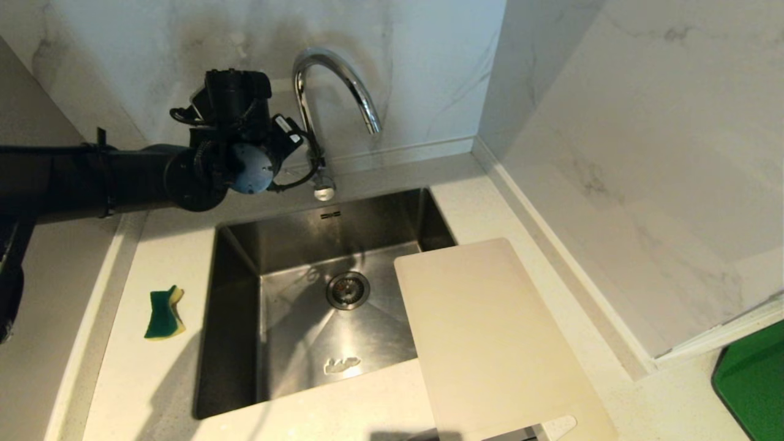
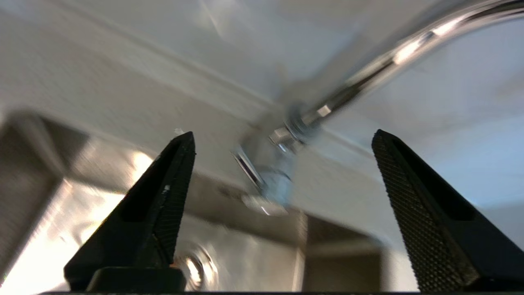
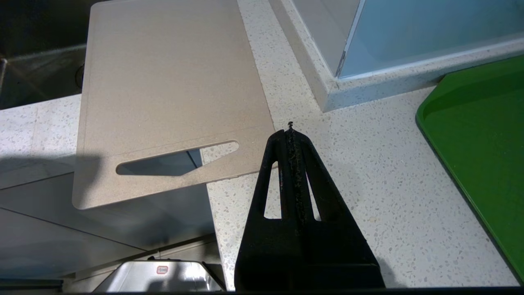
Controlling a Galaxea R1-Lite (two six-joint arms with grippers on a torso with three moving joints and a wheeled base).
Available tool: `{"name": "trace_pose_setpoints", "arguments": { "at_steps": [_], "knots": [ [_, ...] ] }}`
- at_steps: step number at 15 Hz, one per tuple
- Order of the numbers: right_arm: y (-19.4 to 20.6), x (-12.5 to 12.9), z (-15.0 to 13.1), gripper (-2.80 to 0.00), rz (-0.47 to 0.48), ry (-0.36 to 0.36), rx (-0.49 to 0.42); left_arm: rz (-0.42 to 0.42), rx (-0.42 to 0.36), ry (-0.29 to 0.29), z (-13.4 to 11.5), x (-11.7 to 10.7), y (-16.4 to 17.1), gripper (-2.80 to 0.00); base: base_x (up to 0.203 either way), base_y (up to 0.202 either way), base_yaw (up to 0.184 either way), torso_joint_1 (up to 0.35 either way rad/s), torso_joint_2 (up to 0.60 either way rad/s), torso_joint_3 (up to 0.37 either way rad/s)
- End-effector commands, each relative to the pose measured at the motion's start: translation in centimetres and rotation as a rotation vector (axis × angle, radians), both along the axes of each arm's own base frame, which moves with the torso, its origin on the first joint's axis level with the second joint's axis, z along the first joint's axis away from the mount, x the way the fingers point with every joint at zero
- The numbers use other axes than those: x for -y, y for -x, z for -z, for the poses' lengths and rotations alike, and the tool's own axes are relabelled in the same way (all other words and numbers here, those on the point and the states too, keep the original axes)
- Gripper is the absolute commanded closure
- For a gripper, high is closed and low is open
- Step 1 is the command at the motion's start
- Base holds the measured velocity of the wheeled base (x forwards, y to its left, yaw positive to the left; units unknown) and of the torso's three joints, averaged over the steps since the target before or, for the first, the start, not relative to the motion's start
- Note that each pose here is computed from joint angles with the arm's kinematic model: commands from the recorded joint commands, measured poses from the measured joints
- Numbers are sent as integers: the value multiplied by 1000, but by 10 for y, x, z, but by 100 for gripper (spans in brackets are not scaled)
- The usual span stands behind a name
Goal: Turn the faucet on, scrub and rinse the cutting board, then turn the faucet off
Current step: Turn on the tap
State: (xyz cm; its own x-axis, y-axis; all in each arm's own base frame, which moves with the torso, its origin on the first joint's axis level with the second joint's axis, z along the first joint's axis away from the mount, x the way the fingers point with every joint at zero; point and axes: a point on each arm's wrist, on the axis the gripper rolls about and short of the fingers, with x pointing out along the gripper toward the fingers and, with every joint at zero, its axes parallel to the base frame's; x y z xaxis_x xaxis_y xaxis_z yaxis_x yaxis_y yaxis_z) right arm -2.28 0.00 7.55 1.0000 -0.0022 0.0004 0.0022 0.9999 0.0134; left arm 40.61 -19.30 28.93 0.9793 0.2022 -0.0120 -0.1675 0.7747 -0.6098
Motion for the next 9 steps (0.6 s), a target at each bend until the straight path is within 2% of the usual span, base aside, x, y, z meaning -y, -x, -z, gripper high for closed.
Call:
{"name": "trace_pose_setpoints", "arguments": {
  "at_steps": [1, 6, 9],
  "knots": [
    [0, 0, 0, 0, -1, 0, 0, -48, -14, -60, 21, 12, -11, -280, 0, 0, 0, 0, 0, 0],
    [0, 0, 0, 0, -1, 0, 0, -81, -41, -92, 31, 15, -15, -280, 0, 0, 0, 0, 0, 0],
    [0, 0, 0, 0, -1, 0, 0, -114, -69, -108, 48, 19, -23, -280, 0, 0, 0, 0, 0, 0]
  ]
}}
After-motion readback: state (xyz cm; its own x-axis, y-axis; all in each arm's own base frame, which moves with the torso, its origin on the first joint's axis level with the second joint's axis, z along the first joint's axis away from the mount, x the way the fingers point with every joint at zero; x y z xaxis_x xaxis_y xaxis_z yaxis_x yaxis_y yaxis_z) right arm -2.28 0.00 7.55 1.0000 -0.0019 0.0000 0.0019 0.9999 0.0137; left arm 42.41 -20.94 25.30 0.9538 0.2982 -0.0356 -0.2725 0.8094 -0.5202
